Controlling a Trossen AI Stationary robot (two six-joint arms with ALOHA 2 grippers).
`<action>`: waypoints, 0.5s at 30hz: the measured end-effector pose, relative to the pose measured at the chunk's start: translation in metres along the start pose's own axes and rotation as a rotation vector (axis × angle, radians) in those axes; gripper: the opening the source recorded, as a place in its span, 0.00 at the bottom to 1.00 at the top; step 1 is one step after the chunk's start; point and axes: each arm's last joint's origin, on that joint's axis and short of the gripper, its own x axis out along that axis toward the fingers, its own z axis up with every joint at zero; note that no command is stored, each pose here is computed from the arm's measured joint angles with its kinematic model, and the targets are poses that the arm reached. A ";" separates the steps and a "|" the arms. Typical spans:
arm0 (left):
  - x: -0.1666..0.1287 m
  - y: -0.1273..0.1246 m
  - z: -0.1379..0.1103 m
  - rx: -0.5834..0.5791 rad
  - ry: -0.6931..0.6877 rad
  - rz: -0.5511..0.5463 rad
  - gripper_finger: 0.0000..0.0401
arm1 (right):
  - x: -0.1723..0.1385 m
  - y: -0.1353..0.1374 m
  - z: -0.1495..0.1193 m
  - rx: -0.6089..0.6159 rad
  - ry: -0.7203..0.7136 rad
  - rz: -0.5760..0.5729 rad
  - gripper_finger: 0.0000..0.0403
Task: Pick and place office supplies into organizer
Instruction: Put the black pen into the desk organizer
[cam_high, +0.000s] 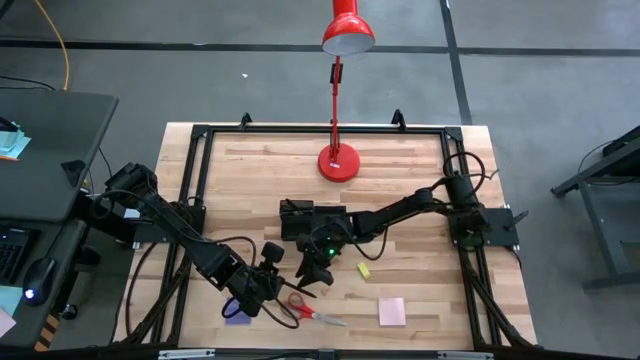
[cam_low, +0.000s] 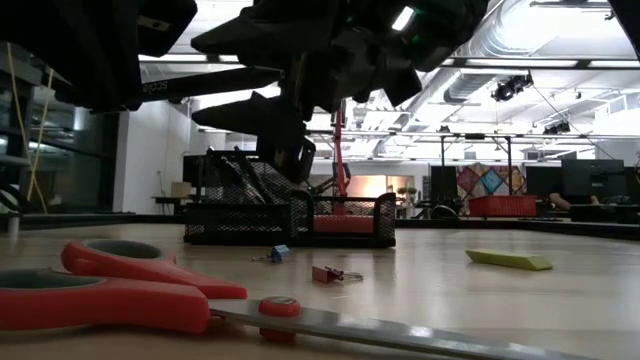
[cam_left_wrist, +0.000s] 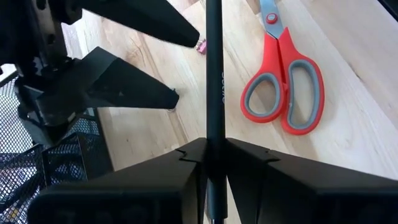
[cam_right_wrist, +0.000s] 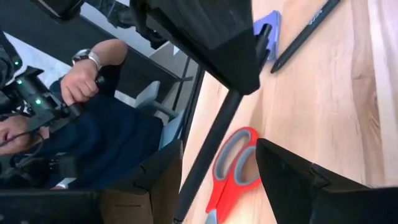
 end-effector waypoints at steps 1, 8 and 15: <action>0.000 0.000 0.000 0.000 0.000 0.000 0.08 | 0.000 0.000 -0.001 0.001 0.001 -0.003 0.49; 0.000 0.000 0.001 0.009 -0.013 0.001 0.06 | 0.004 0.005 -0.003 -0.008 -0.003 0.004 0.49; 0.000 0.001 0.001 0.037 -0.014 0.020 0.10 | 0.005 0.007 -0.002 -0.014 -0.020 0.011 0.49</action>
